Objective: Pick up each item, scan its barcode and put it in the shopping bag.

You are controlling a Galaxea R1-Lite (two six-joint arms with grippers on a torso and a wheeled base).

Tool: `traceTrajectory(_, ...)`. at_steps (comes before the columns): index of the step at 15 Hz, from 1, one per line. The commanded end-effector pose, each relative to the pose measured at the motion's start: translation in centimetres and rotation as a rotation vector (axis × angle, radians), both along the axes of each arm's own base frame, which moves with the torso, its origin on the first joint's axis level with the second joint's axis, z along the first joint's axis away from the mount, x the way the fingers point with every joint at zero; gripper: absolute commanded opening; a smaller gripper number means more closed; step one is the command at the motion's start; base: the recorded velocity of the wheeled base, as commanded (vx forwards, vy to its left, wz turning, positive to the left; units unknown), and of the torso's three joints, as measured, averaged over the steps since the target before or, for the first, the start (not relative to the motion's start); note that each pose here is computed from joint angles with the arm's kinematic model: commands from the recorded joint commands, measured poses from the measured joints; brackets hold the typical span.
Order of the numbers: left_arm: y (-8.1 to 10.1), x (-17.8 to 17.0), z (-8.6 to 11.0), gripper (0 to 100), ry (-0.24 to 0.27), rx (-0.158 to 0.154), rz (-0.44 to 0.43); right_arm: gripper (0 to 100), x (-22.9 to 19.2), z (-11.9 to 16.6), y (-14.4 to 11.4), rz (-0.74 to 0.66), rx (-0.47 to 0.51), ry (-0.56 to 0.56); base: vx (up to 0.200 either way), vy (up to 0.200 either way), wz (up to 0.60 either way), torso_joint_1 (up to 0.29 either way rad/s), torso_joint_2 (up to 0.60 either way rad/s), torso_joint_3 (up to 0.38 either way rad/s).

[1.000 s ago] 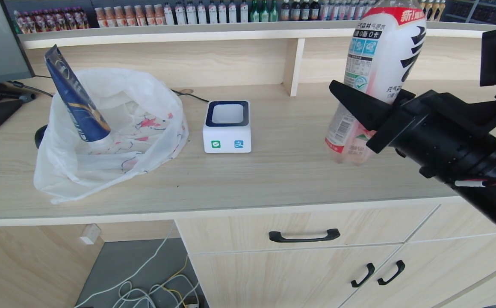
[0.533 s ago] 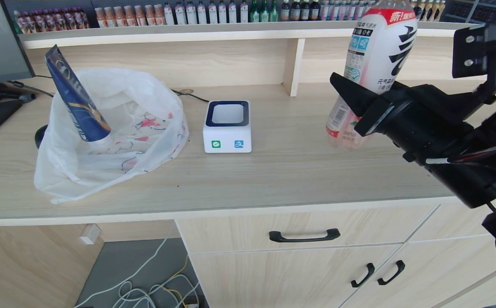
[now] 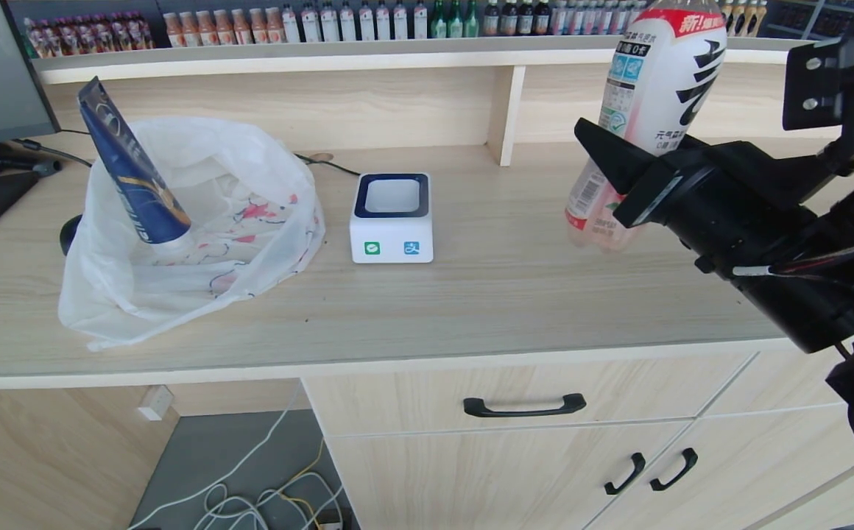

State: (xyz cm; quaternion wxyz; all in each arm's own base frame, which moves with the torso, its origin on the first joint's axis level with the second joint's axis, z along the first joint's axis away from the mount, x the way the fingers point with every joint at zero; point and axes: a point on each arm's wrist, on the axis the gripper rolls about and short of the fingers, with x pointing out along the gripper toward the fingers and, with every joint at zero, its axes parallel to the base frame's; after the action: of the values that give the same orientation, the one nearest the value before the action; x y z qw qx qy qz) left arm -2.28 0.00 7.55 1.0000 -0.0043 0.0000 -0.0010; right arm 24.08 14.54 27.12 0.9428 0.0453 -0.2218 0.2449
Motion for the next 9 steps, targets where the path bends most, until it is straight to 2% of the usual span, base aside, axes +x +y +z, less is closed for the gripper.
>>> traceTrajectory(1,0.0,0.0,0.0,100,0.000,-0.001,0.000,0,0.0,0.0,0.0,0.001,-0.002,0.002,0.000,0.000,0.00,0.000,0.00,0.000)
traceTrajectory(6,0.0,0.0,0.0,100,0.002,-0.001,0.002,0,0.8,-0.1,-1.0,-0.047,0.001,-0.009,0.000,0.000,0.00,0.000,0.00,0.000)
traceTrajectory(9,0.0,0.0,0.0,100,0.000,-0.002,0.002,0,1.3,-0.2,-1.5,-0.066,0.000,-0.006,0.000,0.200,0.00,-0.004,0.00,0.004)
